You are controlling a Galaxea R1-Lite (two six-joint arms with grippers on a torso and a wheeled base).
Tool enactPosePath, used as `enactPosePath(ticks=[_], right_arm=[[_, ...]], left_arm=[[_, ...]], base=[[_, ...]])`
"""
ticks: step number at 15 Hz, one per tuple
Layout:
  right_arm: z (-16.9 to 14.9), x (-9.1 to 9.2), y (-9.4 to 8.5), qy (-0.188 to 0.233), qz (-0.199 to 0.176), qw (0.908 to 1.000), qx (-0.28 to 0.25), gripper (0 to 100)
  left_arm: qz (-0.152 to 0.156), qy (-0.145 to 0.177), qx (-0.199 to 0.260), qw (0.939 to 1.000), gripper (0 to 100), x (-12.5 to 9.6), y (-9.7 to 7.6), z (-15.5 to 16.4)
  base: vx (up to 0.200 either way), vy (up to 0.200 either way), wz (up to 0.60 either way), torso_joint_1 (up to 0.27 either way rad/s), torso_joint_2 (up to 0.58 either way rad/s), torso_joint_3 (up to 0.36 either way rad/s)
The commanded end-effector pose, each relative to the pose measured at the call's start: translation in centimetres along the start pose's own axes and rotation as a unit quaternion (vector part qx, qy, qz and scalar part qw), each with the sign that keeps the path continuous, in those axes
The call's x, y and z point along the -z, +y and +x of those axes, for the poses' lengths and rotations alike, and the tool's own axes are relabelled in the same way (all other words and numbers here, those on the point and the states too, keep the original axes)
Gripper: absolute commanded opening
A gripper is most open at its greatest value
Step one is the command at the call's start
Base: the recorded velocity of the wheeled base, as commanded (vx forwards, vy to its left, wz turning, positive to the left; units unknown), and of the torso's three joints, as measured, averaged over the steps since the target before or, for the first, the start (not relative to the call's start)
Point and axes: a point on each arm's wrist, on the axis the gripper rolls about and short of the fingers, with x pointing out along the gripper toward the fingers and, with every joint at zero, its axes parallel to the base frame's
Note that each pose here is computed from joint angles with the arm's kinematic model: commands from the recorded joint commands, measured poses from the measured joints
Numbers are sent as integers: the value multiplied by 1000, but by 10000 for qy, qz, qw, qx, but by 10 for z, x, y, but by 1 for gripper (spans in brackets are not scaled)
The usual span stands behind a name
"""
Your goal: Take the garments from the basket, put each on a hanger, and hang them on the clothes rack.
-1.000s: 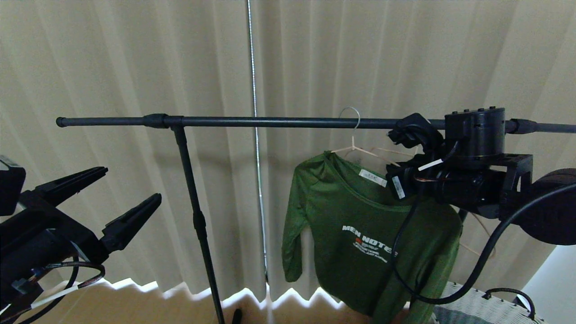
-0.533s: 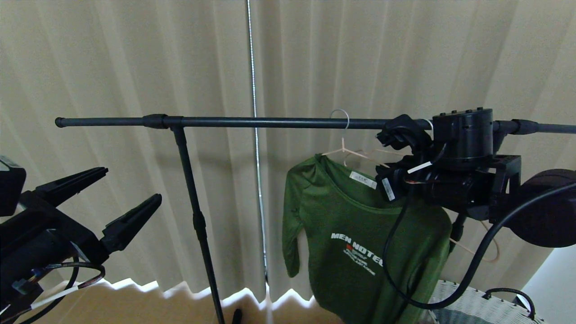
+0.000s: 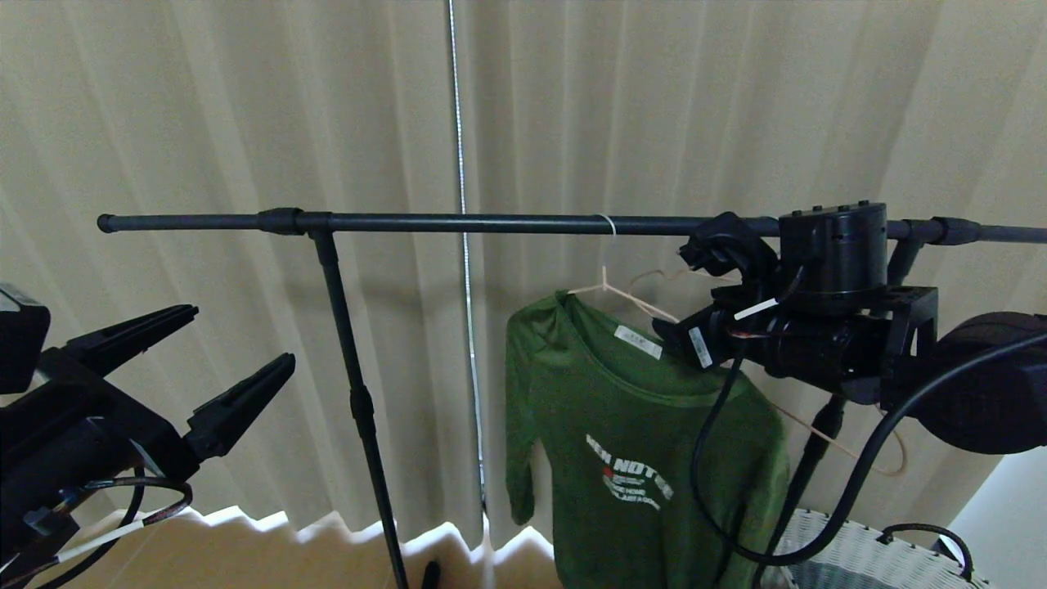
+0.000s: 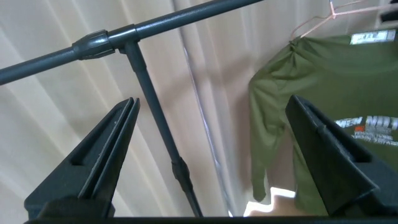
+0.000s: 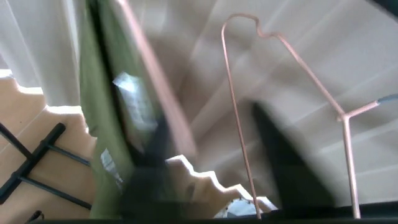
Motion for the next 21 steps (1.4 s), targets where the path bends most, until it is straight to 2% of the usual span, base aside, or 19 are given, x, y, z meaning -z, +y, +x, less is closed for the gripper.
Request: enactPosePath(ticks=[1, 6, 8, 10, 11, 13, 16, 19, 21], right_arm=[[-5, 2, 6, -122, -15, 9999, -90, 100], [-6, 7, 8, -444, 74, 9988, -168, 100], [-24, 4, 6, -599, 89, 9980, -204, 100], [-59, 7, -4, -770, 124, 9968, -185, 100], [-80, 14, -12, -812, 147, 9965, -115, 100], [-106, 31, -29, -621, 172, 9979, 70, 100], [-143, 50, -50, -137, 169, 9994, 263, 100], [-164, 74, -57, 338, 156, 9987, 346, 100], [-171, 86, -57, 394, 127, 9983, 409, 100]], left_arm=[[0, 9, -1, 10000, 100, 0, 0, 0], [-7, 38, 5, 10000, 100, 2, 0, 1], [3, 36, -19, 10000, 100, 2, 0, 0], [7, 67, -114, 9999, 100, 3, 3, -1], [13, 89, -140, 9999, 100, 4, 4, -2], [15, 212, -143, 9997, 100, 10, 2, -6], [213, 445, -134, 9987, 100, 24, -4, -21], [217, 656, -291, 9972, 100, 35, -4, -32], [208, 677, -341, 9969, 100, 37, -4, -37]], base=[[0, 0, 0, 0, 0, 0], [0, 0, 0, 0, 0, 0], [0, 0, 0, 0, 0, 0], [0, 0, 0, 0, 0, 0], [0, 0, 0, 0, 0, 0], [0, 0, 0, 0, 0, 0], [0, 0, 0, 0, 0, 0], [0, 0, 0, 0, 0, 0], [0, 0, 0, 0, 0, 0]])
